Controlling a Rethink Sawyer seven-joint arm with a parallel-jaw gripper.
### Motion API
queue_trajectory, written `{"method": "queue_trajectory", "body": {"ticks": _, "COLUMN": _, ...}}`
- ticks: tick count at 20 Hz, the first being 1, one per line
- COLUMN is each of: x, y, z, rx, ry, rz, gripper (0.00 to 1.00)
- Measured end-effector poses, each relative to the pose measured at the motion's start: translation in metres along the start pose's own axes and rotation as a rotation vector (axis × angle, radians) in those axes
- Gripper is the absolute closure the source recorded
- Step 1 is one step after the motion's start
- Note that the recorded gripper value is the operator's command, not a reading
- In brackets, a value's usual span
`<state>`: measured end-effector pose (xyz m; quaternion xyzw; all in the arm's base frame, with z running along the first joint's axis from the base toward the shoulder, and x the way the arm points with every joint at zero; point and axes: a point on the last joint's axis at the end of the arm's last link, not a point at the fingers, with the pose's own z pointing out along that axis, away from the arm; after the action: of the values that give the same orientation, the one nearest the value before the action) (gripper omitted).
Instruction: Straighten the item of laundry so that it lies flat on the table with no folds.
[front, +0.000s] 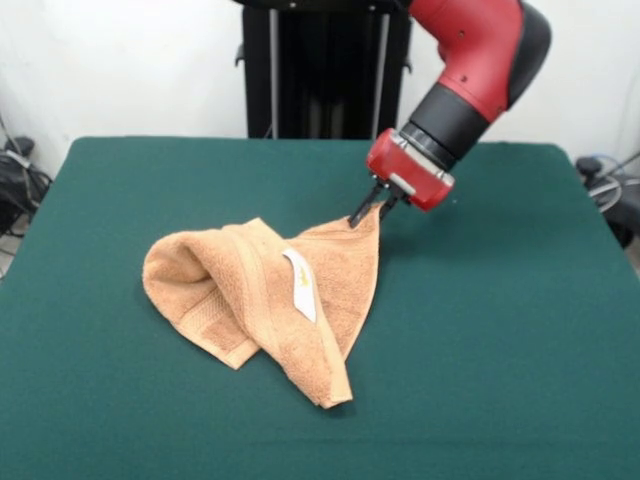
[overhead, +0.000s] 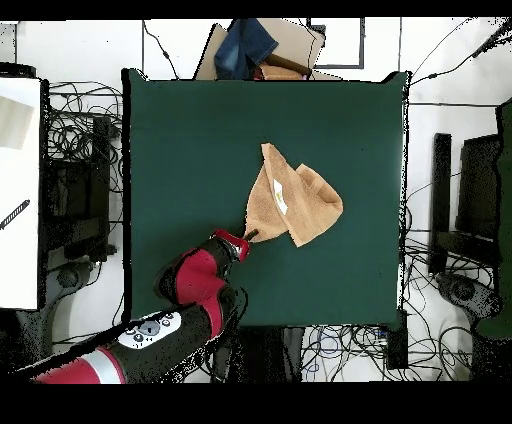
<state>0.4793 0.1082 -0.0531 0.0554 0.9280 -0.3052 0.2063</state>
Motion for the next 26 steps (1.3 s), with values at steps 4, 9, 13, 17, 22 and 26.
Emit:
{"method": "queue_trajectory", "body": {"ticks": 4, "x": -0.005, "y": -0.002, "z": 0.000, "rx": -0.002, "ry": -0.019, "rz": 0.008, "gripper": 1.00}}
{"method": "queue_trajectory", "body": {"ticks": 9, "x": -0.011, "y": -0.006, "z": 0.003, "rx": -0.003, "ry": -0.022, "rz": 0.027, "gripper": 1.00}}
{"method": "queue_trajectory", "body": {"ticks": 13, "x": -0.011, "y": -0.007, "z": 0.007, "rx": -0.014, "ry": -0.006, "rz": 0.044, "gripper": 1.00}}
{"method": "queue_trajectory", "body": {"ticks": 17, "x": -0.009, "y": -0.004, "z": 0.009, "rx": -0.051, "ry": 0.020, "rz": 0.041, "gripper": 1.00}}
{"method": "queue_trajectory", "body": {"ticks": 22, "x": -0.011, "y": -0.007, "z": 0.002, "rx": -0.094, "ry": 0.029, "rz": 0.020, "gripper": 1.00}}
{"method": "queue_trajectory", "body": {"ticks": 26, "x": -0.018, "y": -0.010, "z": -0.012, "rx": -0.107, "ry": 0.017, "rz": 0.025, "gripper": 1.00}}
